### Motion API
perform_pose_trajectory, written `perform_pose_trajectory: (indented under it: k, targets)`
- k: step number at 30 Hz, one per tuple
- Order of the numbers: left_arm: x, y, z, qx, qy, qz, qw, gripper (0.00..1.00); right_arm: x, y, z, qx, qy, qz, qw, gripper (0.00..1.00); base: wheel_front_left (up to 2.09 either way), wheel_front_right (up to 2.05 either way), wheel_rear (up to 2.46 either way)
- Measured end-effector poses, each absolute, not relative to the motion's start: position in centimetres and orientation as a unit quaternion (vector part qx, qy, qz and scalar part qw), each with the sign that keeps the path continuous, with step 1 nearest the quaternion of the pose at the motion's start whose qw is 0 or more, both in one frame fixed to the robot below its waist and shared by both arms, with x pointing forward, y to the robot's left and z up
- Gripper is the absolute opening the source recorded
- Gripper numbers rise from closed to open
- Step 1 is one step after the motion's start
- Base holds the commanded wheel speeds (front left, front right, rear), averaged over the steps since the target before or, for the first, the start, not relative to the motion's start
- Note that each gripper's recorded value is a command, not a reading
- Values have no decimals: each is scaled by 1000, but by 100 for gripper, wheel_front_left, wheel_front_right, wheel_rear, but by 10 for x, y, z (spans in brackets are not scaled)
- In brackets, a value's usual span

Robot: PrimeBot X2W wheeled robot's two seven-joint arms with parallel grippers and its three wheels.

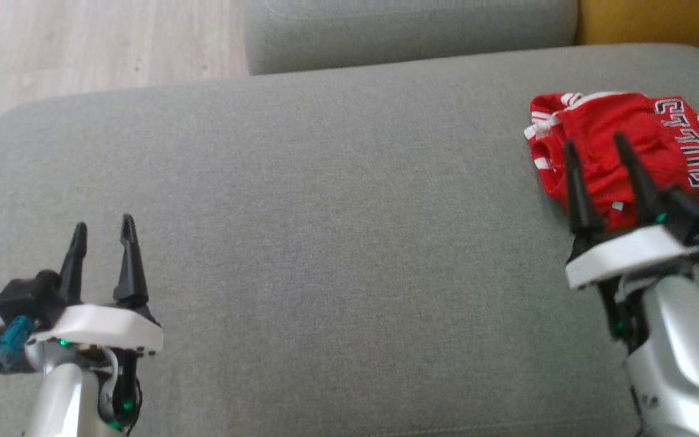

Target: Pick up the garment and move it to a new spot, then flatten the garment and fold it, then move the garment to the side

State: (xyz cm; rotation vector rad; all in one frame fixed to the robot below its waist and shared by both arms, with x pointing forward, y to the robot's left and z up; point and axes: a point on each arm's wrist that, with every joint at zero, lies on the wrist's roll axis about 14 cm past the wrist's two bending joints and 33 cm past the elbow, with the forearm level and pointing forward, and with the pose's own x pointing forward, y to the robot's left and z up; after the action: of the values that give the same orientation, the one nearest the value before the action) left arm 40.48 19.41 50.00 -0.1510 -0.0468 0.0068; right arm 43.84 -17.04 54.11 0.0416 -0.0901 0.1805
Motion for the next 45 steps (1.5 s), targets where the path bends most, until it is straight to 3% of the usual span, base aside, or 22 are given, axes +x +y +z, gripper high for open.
perform_pose_trajectory:
  k: [14,40,41,45]
  targets:
    - [394,190,502,-77,-25,-16,997,100,420,-158,505,29,-6,90,996,100,0,0,0]
    - [393,186,491,-81,-8,-20,996,100,417,-153,502,34,-1,93,995,100,0,0,0]
    - [393,186,491,-81,-8,-20,996,0,417,-153,502,34,-1,93,995,0,0,0,0]
    - [377,184,457,-89,42,-14,995,0,402,-154,469,41,47,87,994,0,0,0,0]
